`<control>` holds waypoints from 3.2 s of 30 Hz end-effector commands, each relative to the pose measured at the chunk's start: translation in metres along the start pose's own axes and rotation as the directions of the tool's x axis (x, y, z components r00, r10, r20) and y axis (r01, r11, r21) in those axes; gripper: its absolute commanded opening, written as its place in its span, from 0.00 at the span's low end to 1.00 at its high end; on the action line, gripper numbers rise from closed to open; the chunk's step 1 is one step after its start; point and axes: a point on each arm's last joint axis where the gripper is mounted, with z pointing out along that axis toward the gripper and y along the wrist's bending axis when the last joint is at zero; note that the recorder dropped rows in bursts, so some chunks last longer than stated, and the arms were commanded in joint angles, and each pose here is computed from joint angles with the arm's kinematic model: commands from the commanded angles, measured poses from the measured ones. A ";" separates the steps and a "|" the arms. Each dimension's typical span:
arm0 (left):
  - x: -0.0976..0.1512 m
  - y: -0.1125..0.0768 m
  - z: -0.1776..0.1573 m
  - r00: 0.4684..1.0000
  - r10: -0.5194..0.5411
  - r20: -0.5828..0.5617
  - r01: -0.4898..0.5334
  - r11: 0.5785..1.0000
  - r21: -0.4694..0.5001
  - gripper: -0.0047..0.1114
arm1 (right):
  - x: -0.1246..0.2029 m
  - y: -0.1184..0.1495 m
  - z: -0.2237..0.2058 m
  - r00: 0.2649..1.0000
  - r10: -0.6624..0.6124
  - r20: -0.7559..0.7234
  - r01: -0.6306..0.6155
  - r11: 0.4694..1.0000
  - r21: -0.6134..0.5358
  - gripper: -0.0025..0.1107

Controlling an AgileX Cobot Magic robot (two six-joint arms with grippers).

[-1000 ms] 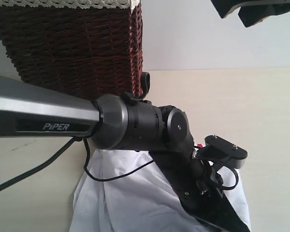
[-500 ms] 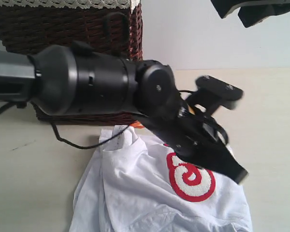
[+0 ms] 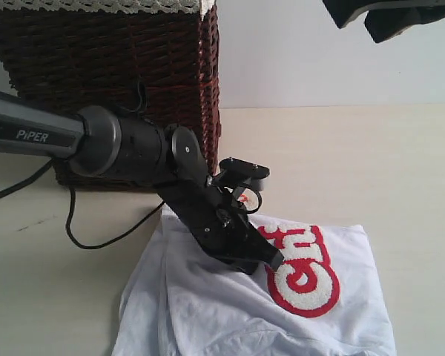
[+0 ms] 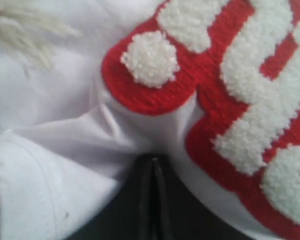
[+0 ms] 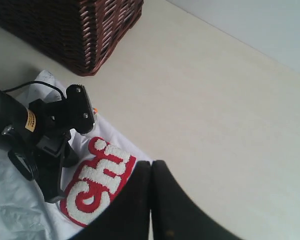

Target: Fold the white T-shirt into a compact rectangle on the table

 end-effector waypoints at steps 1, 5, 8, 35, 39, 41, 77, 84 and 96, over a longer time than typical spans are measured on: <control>-0.004 -0.013 -0.020 1.000 0.009 0.027 -0.010 0.999 0.031 0.04 | 0.000 -0.001 -0.002 1.000 0.004 0.011 -0.004 1.000 0.001 0.02; -0.020 -0.057 -0.064 0.971 0.098 0.216 -0.113 0.992 0.055 0.04 | 0.000 -0.001 -0.002 1.000 0.004 0.011 -0.004 1.000 0.001 0.02; -0.015 -0.084 -0.035 0.958 0.179 0.226 -0.190 0.981 0.030 0.04 | 0.000 -0.001 -0.002 1.000 0.004 0.011 -0.004 1.000 0.001 0.02; 0.010 -0.056 -0.188 0.851 0.147 0.504 -0.079 0.985 -0.155 0.04 | 0.012 -0.015 -0.040 0.993 0.010 0.114 -0.008 1.000 -0.012 0.02; 0.042 -0.063 -0.229 0.751 0.186 0.634 -0.075 0.977 -0.199 0.04 | 0.021 -0.023 -0.062 0.984 0.030 0.174 -0.027 0.999 -0.021 0.02; 0.060 -0.068 -0.250 0.689 0.203 0.696 -0.072 0.974 -0.213 0.04 | 0.026 -0.027 -0.073 0.978 0.041 0.204 -0.036 0.999 -0.028 0.02; 0.234 -0.103 -0.398 -0.010 0.295 0.955 -0.079 0.952 -0.295 0.04 | 0.287 -0.117 -0.278 0.369 0.239 0.898 -0.097 0.971 -0.218 0.02; 0.268 -0.107 -0.419 -0.168 0.296 0.940 -0.069 0.948 -0.311 0.04 | 0.337 -0.125 -0.285 0.247 0.263 0.933 -0.110 0.964 -0.243 0.02; 0.342 -0.110 -0.438 -0.406 0.296 0.864 -0.056 0.936 -0.347 0.04 | 0.338 -0.093 -0.287 0.196 0.204 0.959 -0.024 0.979 -0.203 0.02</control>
